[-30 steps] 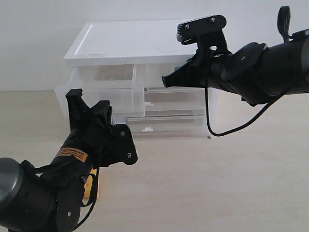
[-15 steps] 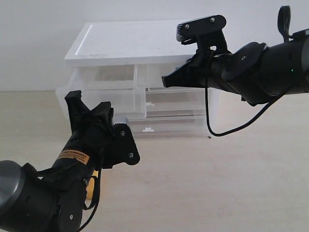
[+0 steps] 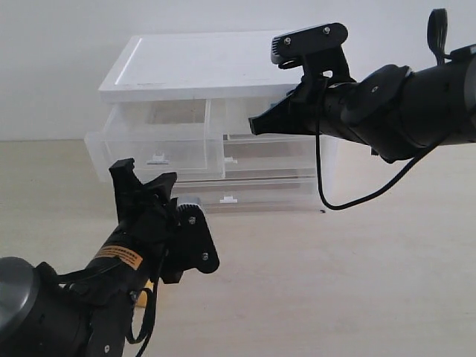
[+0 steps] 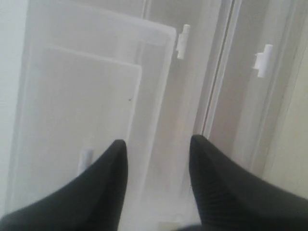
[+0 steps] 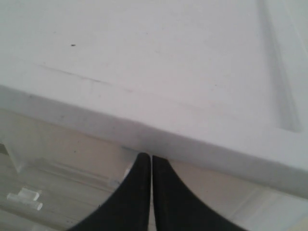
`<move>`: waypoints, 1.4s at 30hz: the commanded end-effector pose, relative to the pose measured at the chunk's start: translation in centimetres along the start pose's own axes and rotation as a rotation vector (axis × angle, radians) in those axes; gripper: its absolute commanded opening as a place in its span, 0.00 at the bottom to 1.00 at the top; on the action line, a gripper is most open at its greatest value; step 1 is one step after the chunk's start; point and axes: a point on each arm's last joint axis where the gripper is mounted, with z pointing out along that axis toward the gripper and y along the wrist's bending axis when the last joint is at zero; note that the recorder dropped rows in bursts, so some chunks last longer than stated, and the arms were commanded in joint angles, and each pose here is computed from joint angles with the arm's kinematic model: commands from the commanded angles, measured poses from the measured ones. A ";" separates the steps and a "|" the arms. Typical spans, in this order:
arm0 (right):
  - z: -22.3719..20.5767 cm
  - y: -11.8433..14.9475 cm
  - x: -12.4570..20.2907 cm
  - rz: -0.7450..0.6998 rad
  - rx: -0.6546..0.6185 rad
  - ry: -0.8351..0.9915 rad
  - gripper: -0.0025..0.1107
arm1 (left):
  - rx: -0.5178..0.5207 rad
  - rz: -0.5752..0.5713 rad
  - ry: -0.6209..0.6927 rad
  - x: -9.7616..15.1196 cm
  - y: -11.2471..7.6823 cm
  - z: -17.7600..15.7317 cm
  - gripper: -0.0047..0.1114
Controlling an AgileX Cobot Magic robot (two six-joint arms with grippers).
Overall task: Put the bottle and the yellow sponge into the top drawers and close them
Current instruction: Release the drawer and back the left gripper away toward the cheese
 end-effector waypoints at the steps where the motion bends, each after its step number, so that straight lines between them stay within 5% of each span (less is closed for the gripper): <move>1: -0.2 -0.8 -1.1 -0.008 0.051 -0.059 0.02 | -0.021 -0.118 -0.015 -0.4 1.2 -1.0 0.37; 7: -0.2 -0.8 -1.1 -0.008 0.051 -0.059 0.02 | -0.032 -0.233 -0.029 -0.7 2.5 -3.0 0.37; 14: -0.2 -0.8 -1.1 -0.010 0.051 -0.059 0.02 | -0.059 -0.583 0.079 1.2 5.0 -5.6 0.37; 19: -0.2 -0.7 -1.1 -0.010 0.045 -0.055 0.02 | 0.076 -0.894 0.071 1.3 6.6 -7.6 0.37; 26: -0.2 -0.7 -1.0 -0.008 0.039 -0.050 0.02 | 0.210 -1.130 0.168 1.7 7.5 -9.2 0.37; 42: -0.2 -0.7 -1.0 -0.008 0.039 -0.050 0.02 | 0.433 -1.204 0.303 1.5 5.3 -10.1 0.37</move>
